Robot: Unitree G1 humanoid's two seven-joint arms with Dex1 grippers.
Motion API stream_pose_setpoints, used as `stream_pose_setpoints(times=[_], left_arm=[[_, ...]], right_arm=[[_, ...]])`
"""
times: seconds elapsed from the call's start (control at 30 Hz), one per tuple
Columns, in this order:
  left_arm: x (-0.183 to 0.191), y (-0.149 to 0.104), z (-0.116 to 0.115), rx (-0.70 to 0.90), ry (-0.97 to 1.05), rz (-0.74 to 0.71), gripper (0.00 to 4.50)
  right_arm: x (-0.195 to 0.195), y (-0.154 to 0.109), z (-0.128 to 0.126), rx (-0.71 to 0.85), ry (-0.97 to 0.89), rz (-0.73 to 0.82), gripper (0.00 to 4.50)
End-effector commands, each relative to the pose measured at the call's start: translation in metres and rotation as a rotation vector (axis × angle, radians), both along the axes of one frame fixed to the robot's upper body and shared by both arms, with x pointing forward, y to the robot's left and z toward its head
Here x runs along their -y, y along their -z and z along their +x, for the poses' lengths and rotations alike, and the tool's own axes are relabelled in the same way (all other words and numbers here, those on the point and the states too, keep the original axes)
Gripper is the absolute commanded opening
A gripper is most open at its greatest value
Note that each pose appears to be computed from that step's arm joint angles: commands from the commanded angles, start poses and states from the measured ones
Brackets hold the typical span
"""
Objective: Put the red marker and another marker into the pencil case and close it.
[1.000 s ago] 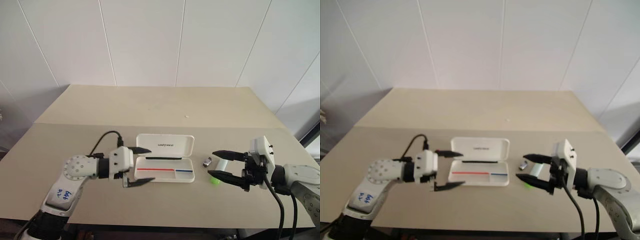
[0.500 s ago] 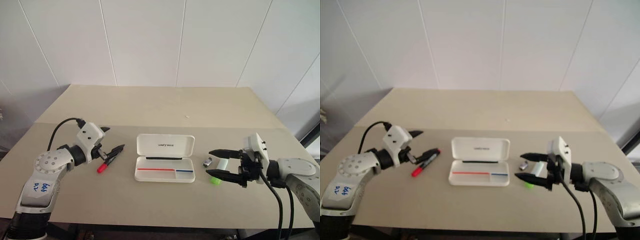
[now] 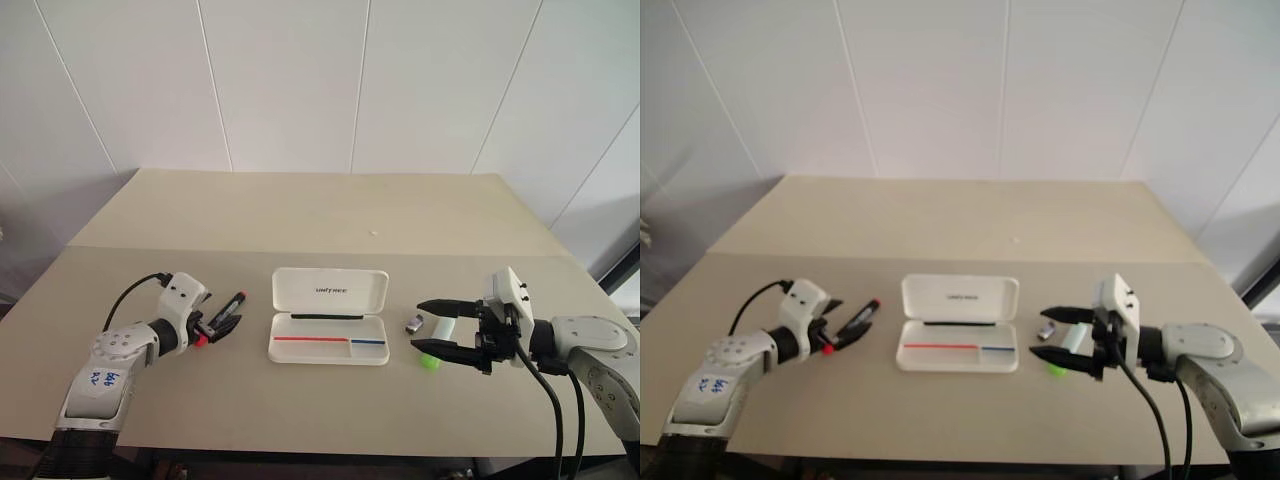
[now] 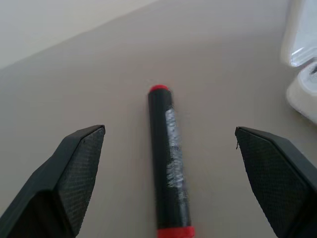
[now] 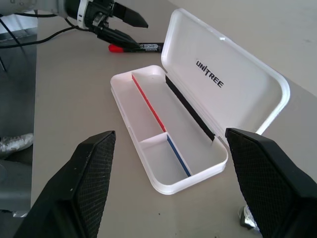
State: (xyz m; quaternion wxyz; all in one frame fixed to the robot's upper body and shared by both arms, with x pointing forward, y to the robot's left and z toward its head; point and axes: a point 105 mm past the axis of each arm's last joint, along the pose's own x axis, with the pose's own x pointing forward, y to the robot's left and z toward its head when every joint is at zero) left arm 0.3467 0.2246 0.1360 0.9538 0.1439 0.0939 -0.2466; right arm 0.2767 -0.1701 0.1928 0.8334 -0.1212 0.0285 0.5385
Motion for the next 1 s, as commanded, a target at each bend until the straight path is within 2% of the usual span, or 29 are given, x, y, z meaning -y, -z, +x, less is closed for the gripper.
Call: stream_pose_setpoints(times=[0.03,0.53,0.67,0.87,1.0], left_arm=[[-0.002,0.004,-0.003,-0.006,0.017,0.006,4.48],[0.0,0.036,-0.004,-0.182,-0.003,-0.051,4.48],[-0.003,0.042,-0.003,-0.199,-0.016,-0.032,3.61],[-0.005,0.03,0.004,-0.151,-0.023,-0.03,1.7],[-0.012,0.027,0.009,-0.13,-0.05,-0.025,0.61]], right_arm=[[-0.001,-0.01,-0.003,0.046,-0.002,-0.01,4.5],[-0.003,-0.007,-0.004,0.032,-0.01,-0.015,4.5],[-0.002,-0.008,-0.002,0.042,-0.006,-0.02,4.5],[-0.002,-0.008,-0.001,0.043,-0.004,-0.02,4.5],[-0.002,-0.008,0.0,0.048,-0.001,-0.017,4.5]])
